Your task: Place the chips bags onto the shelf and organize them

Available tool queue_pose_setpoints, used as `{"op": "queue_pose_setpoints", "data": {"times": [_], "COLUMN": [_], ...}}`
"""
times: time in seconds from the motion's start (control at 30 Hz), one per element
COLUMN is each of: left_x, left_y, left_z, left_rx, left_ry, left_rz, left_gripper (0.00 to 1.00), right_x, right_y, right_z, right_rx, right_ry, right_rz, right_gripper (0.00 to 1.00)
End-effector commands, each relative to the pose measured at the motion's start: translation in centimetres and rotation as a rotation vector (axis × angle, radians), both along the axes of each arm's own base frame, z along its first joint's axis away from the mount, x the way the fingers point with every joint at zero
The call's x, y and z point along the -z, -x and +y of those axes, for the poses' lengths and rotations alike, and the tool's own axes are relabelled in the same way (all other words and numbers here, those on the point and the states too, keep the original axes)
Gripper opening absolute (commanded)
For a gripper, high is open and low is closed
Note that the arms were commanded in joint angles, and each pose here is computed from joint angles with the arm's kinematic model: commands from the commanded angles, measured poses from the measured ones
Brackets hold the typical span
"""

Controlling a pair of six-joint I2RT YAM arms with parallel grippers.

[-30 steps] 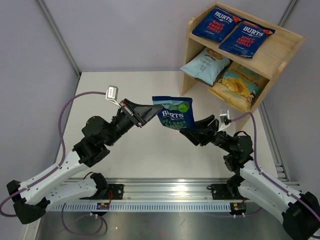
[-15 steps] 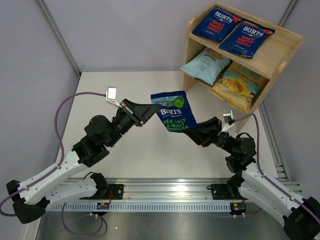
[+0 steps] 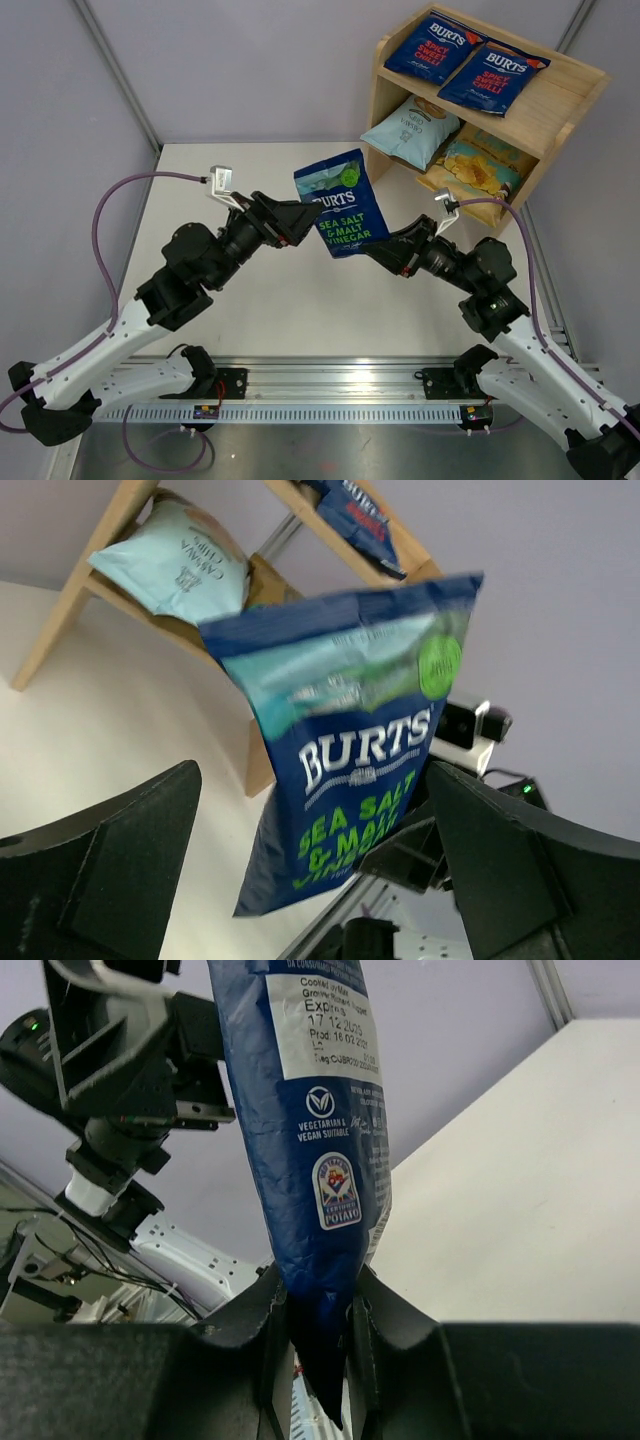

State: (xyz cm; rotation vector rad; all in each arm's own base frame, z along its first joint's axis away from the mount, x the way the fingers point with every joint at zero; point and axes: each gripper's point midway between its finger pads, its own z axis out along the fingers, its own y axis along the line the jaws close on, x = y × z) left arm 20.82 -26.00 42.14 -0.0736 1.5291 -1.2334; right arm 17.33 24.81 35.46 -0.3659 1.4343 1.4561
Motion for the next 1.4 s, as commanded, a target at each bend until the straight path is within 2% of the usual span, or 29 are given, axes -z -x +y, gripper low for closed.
{"op": "queue_pose_setpoints", "data": {"times": [0.0,0.03,0.07,0.13,0.17,0.23,0.33,0.4,0.47,0.53,0.6,0.63,0.7,0.73,0.83,1.03,1.23,1.37], "left_x": [-1.0,-1.5,-0.1,0.0,0.3,0.9,0.9,0.7,1.0,1.3,1.9,2.0,2.3,2.1,2.1,2.9,4.3,5.8], "left_y": [-0.1,-0.2,-1.2,-1.3,-1.6,-1.5,-0.9,-0.1,0.2,0.3,0.4,0.4,0.6,0.8,1.2,1.9,2.8,3.8], "left_z": [2.0,3.1,5.0,7.4,8.5,9.3,8.5,7.0,6.3,6.2,6.1,6.1,6.3,6.5,7.3,10.4,13.3,13.4], "left_rx": [-0.072,-0.113,-0.218,-0.305,-0.356,-0.379,-0.315,-0.228,-0.182,-0.17,-0.16,-0.157,-0.152,-0.149,-0.155,-0.219,-0.261,-0.201], "left_ry": [-0.085,-0.1,-0.179,-0.213,-0.229,-0.269,-0.287,-0.299,-0.322,-0.341,-0.374,-0.381,-0.399,-0.4,-0.42,-0.503,-0.589,-0.66], "left_rz": [-0.06,-0.059,-0.02,-0.013,-0.009,-0.012,-0.053,-0.094,-0.109,-0.108,-0.099,-0.1,-0.094,-0.099,-0.102,-0.086,-0.061,-0.049], "left_gripper": [0.99,0.99,0.99,0.99,0.99,0.99,0.99,0.99,0.99,0.99,0.99,0.99,0.99,0.99,0.99,0.99,0.99,0.99], "right_x": [-2.2,-3.4,-3.5,-5.4,-5.1,-6.6,-8.7,-8.3,-10.2,-12.8,-13.5,-15.7,-16.3,-17.7,-19.3,-19.9,-20.0,-19.2], "right_y": [-0.7,-0.8,-1.3,-1.6,-2.4,-2.7,-3.1,-4.1,-4.9,-6.1,-7.4,-7.3,-9.5,-10.0,-12.8,-15.6,-16.0,-17.1], "right_z": [0.1,0.0,-0.2,-0.8,-1.1,-1.8,-2.1,-2.1,-3.3,-4.8,-4.9,-5.3,-7.0,-7.9,-11.9,-18.1,-22.5,-23.7], "right_rx": [0.025,0.035,0.06,0.102,0.15,0.189,0.209,0.244,0.303,0.354,0.342,0.317,0.352,0.358,0.47,0.645,0.799,0.798], "right_ry": [-0.028,-0.04,-0.038,-0.061,-0.065,-0.099,-0.138,-0.106,-0.17,-0.223,-0.21,-0.26,-0.294,-0.36,-0.442,-0.627,-0.714,-0.713], "right_rz": [0.096,0.086,0.124,0.138,0.198,0.213,0.225,0.284,0.309,0.297,0.331,0.326,0.366,0.381,0.403,0.492,0.461,0.552], "right_gripper": [0.0,0.0,0.0,0.0,0.0,0.0,0.0,0.0,0.0,0.0,0.0,0.0,0.0,0.0,0.0,0.01,0.02,0.0]}}
